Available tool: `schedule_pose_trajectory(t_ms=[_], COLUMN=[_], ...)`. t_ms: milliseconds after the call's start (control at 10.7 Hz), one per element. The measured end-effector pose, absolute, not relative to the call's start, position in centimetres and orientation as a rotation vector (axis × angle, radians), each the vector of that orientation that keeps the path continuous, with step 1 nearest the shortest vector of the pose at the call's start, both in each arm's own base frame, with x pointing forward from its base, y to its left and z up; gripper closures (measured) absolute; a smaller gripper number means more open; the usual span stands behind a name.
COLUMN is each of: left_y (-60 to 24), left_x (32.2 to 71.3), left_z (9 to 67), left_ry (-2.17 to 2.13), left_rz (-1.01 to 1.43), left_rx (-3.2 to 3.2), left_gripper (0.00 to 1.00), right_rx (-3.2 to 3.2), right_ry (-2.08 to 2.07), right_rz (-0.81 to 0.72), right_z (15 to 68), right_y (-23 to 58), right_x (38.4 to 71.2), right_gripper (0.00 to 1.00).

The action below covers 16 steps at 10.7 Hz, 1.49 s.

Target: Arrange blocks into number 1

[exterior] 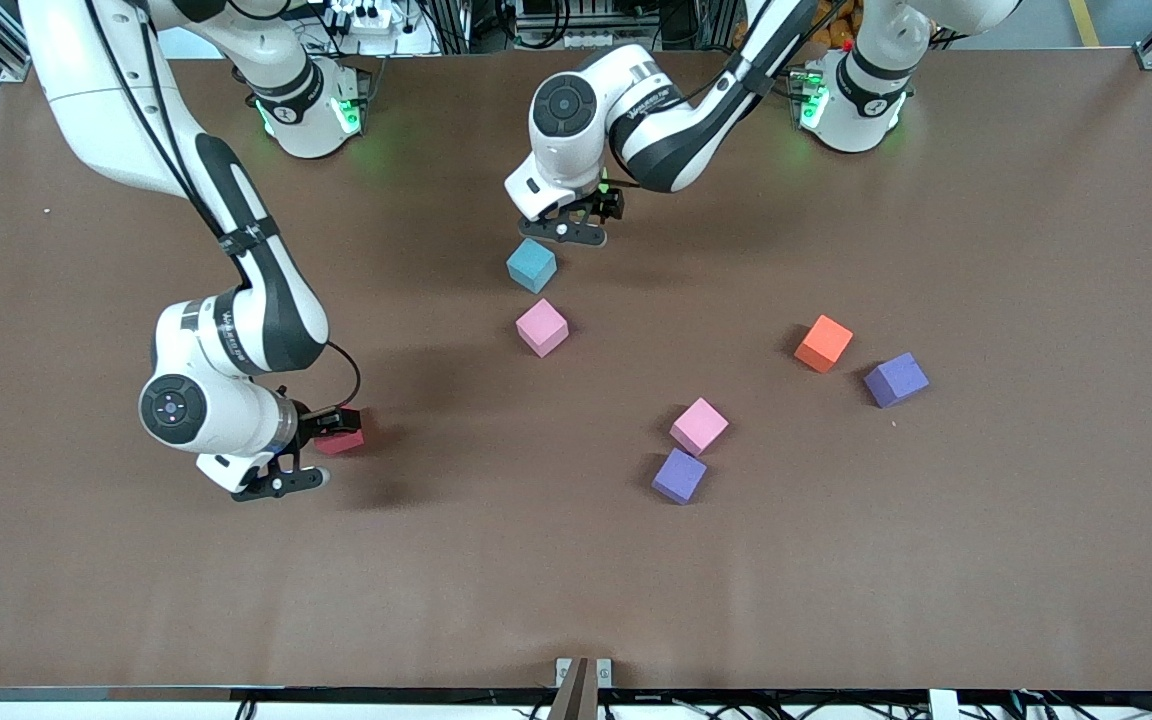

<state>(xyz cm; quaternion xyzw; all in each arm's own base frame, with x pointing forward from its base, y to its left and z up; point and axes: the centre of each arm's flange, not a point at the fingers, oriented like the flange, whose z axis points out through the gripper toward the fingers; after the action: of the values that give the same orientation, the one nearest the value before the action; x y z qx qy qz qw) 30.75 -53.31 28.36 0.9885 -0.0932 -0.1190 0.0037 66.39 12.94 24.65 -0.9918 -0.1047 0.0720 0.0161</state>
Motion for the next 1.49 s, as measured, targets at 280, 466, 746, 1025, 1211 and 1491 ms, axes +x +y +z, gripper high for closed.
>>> schedule_pose_trajectory(t_ms=[280,466,746,1025,1211,1491], left_y=[-52.5,-51.9,-52.0,-52.5,-52.6,-52.2], left_x=[27.4,26.3,25.6,24.7,24.0,23.0], left_z=[25.2,24.0,22.5,21.9,21.7,20.6], left_ry=[-0.207,-0.112,0.044,0.106,0.108,0.102], left_rz=[-0.417,-0.432,-0.426,-0.464,-0.476,-0.508], left_rx=[3.135,3.158,3.154,3.136,3.14,3.158], left_gripper=[0.0,0.0,0.0,0.0,0.0,0.0], right_rx=[-3.087,-3.085,-3.084,-3.084,-3.089,-3.098], right_ry=[-0.423,-0.44,-0.451,-0.459,-0.452,-0.446], right_rz=[0.221,0.21,0.21,0.208,0.217,0.22], right_z=[23.8,23.2,21.9,20.5,20.2,19.3], right_y=[12.6,12.5,12.8,13.0,12.6,11.6], right_x=[66.5,66.6,66.4,65.6,65.4,65.0], right_gripper=[0.0,0.0,0.0,0.0,0.0,0.0])
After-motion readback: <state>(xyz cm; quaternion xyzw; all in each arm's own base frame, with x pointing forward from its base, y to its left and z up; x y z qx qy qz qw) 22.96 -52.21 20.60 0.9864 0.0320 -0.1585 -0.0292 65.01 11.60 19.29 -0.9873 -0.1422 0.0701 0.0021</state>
